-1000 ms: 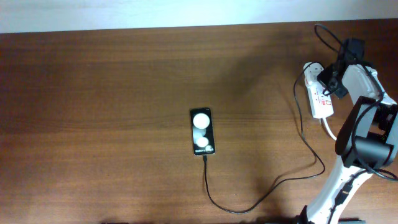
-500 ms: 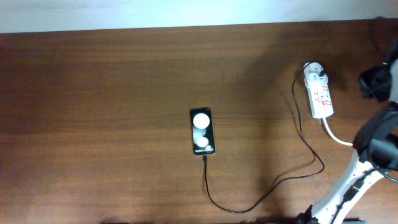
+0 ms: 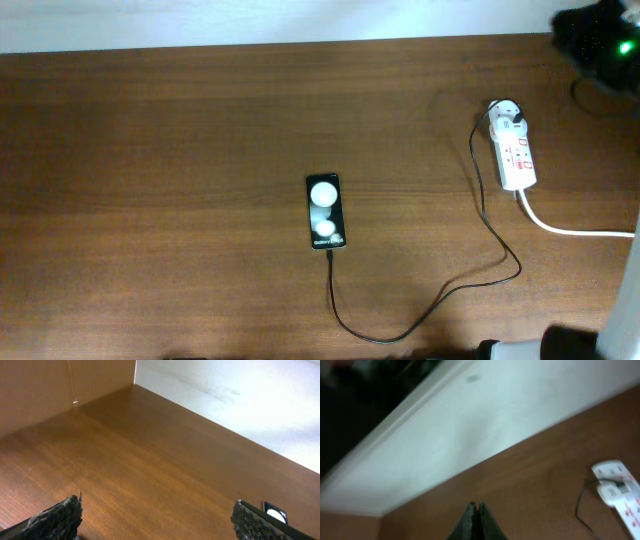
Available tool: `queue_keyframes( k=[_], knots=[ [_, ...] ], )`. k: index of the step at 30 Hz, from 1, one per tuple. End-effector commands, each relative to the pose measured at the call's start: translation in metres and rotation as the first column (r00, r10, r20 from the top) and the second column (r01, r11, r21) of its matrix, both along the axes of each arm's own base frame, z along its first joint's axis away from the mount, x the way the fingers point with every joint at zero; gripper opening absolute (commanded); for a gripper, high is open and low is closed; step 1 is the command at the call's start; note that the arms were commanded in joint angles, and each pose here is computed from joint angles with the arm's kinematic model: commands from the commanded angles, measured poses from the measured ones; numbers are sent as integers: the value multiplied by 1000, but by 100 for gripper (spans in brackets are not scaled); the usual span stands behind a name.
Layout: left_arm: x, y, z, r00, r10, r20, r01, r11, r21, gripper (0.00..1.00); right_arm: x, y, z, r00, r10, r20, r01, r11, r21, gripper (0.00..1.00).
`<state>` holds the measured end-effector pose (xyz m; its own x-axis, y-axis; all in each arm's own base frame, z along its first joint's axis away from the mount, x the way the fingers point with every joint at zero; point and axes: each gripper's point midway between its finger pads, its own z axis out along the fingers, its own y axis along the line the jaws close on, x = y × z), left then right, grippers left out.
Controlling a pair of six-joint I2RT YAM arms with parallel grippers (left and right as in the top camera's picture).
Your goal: Plug charger to phone and switch on socket
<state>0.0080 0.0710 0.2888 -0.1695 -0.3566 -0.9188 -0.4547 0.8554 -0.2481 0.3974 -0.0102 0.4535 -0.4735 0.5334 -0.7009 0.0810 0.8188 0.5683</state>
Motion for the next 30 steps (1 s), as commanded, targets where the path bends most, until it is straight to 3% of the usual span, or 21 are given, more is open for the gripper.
queue_keyframes(
  k=[1, 2, 3, 4, 5, 6, 10, 15, 19, 22, 24, 30],
  knots=[
    [-1, 2, 1, 1000, 18, 4, -18, 1000, 3, 99, -41, 41, 7, 989, 150, 4, -145, 965, -217, 4],
    [-1, 2, 1, 1000, 18, 4, -18, 1000, 3, 99, -43, 38, -2, 992, 119, -33, -123, 964, -237, 4],
    [-1, 2, 1, 1000, 18, 4, -18, 1000, 3, 99, -41, 17, -12, 997, -3, -76, -18, 963, -270, 4],
    [-1, 2, 1, 1000, 18, 3, -18, 1000, 3, 99, -44, -24, -34, 945, -278, -170, 227, 936, -269, 4],
    [-1, 2, 1, 1000, 18, 4, -18, 1000, 3, 99, -49, -40, -56, 889, -381, -255, 304, 907, -293, 4],
    [-1, 2, 1, 1000, 18, 3, -18, 1000, 3, 99, -47, -44, -91, 834, -395, -385, 280, 905, -322, 4],
    [-1, 2, 1, 1000, 18, 4, -18, 1000, 3, 99, -2, -48, -192, 679, -369, -634, 184, 922, -340, 4],
    [-1, 2, 1, 1000, 18, 4, -18, 1000, 3, 99, 10, -135, -301, 392, -429, -814, 428, 868, -251, 4],
    [-1, 2, 1, 1000, 18, 3, -18, 1000, 3, 99, 30, -163, -319, 456, -421, -784, 404, 883, -238, 4],
    [-1, 2, 1, 1000, 18, 3, -18, 1000, 3, 99, 51, -145, -353, 507, -279, -815, 312, 942, -128, 4],
    [-1, 2, 1, 1000, 18, 3, -18, 1000, 3, 99, 49, -152, -374, 470, -278, -838, 316, 939, -134, 4],
    [-1, 2, 1, 1000, 18, 3, -18, 1000, 3, 99, 59, -155, -398, 475, -273, -836, 318, 940, -126, 4]
  ],
)
